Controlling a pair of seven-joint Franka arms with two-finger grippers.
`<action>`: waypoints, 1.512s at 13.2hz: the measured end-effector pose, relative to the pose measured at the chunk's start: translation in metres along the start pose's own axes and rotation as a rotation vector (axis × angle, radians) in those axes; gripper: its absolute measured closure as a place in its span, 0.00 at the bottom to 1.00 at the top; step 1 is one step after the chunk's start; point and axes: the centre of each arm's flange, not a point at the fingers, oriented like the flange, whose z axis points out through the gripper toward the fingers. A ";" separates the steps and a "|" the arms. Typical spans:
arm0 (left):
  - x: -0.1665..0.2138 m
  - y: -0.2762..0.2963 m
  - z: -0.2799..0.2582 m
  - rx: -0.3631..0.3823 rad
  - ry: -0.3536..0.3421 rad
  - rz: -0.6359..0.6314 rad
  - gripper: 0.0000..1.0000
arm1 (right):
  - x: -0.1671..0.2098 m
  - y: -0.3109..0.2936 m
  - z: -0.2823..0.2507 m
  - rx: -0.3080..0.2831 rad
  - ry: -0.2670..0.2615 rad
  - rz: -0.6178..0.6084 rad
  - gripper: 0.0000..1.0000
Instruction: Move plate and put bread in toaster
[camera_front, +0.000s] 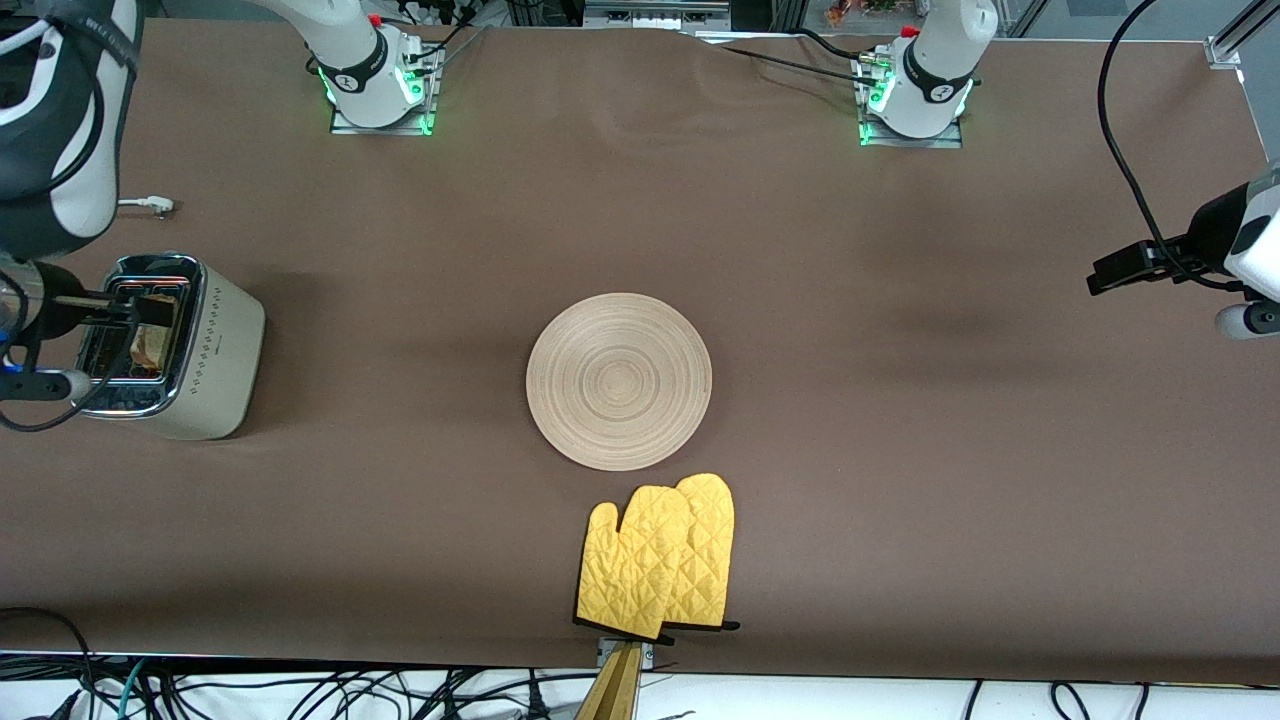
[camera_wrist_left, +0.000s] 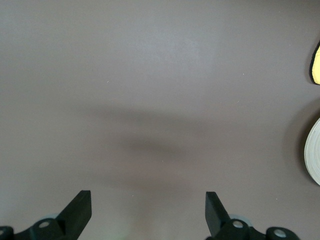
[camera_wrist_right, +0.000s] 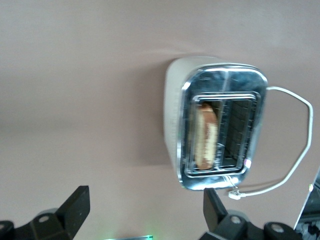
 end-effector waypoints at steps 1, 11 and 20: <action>0.000 0.000 0.000 0.000 0.000 0.000 0.00 | -0.002 -0.015 -0.003 -0.002 0.000 -0.024 0.00; -0.001 0.003 0.000 -0.035 -0.004 0.002 0.00 | -0.041 -0.067 -0.055 0.158 0.079 -0.184 0.00; -0.001 0.003 -0.001 -0.036 -0.003 0.000 0.00 | -0.088 0.014 -0.078 0.221 0.148 -0.105 0.00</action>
